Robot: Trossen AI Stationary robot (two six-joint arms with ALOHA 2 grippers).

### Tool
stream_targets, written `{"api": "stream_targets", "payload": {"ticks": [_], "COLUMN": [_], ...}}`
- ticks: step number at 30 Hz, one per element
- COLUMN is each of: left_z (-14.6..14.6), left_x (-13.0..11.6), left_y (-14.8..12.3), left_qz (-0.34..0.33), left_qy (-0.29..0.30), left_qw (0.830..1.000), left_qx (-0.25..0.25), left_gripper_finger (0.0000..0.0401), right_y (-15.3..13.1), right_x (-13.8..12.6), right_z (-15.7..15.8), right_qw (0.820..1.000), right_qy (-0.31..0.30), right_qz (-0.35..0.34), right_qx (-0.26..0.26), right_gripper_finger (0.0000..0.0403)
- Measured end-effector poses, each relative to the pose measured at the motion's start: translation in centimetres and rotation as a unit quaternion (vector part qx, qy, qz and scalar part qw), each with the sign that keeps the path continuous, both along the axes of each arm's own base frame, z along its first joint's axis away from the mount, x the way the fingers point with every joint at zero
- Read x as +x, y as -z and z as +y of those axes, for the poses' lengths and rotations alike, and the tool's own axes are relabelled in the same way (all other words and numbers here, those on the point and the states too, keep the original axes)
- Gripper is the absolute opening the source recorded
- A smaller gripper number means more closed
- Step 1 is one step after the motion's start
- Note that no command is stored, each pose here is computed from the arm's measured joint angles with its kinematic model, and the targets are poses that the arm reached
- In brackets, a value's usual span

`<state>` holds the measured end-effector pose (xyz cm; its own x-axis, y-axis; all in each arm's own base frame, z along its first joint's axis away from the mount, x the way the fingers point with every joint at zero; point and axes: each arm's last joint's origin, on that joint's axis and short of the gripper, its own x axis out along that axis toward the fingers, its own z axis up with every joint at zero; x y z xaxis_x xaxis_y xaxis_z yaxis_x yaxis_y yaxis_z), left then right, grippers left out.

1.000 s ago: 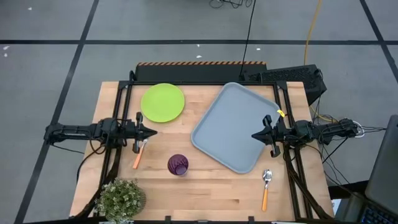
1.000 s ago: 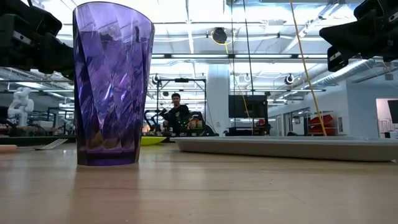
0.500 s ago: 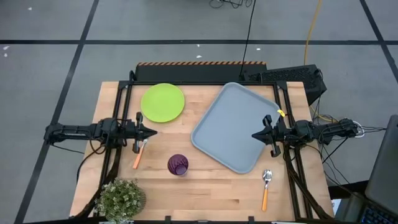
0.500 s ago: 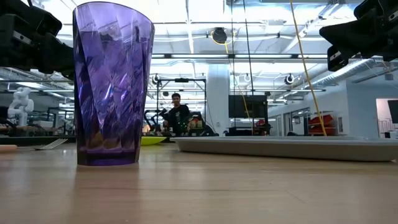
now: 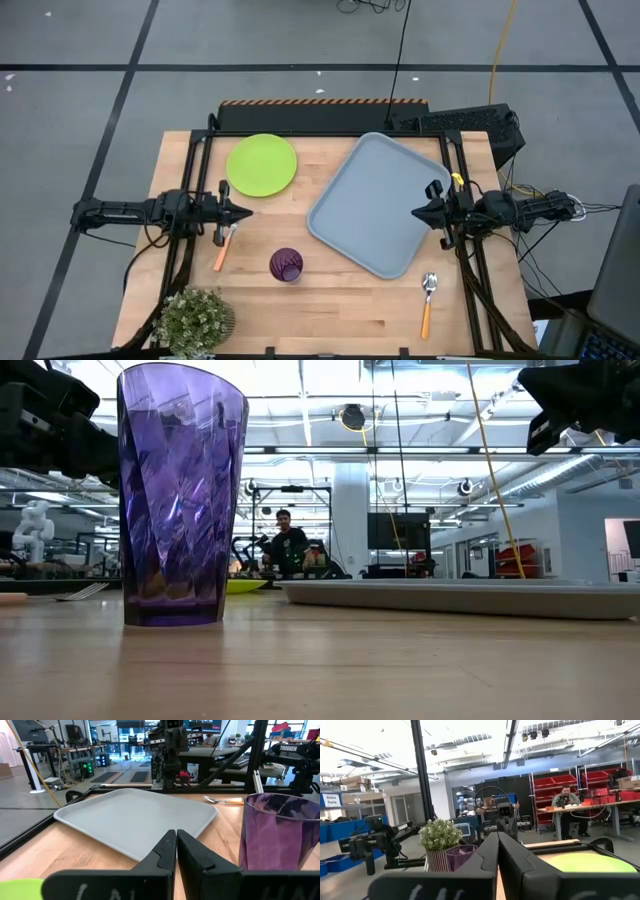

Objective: Pick and place plate/cup/fork/spoon on tray
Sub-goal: Prepare the gray serving tray

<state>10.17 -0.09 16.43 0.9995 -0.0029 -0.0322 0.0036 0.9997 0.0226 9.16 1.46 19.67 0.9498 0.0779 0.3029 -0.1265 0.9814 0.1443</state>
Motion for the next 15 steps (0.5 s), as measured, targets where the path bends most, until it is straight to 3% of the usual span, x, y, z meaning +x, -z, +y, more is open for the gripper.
{"api": "stream_targets", "payload": {"ticks": [7, 15], "left_z": [0.00, 0.00], "left_x": [0.00, 0.00], "left_y": [0.00, 0.00], "left_qz": [0.000, 0.000], "left_qy": [0.000, 0.000], "left_qw": [1.000, 1.000], "left_qx": [0.000, 0.000], "left_gripper_finger": [0.0019, 0.0019], "right_y": [-0.02, 0.05], "right_x": [-0.01, 0.02], "right_z": [0.00, 0.00], "right_qw": [1.000, 0.998], "right_qy": [0.000, -0.021], "right_qz": [-0.001, 0.008], "right_qx": [0.002, 0.066], "right_gripper_finger": [0.0000, 0.0000]}}
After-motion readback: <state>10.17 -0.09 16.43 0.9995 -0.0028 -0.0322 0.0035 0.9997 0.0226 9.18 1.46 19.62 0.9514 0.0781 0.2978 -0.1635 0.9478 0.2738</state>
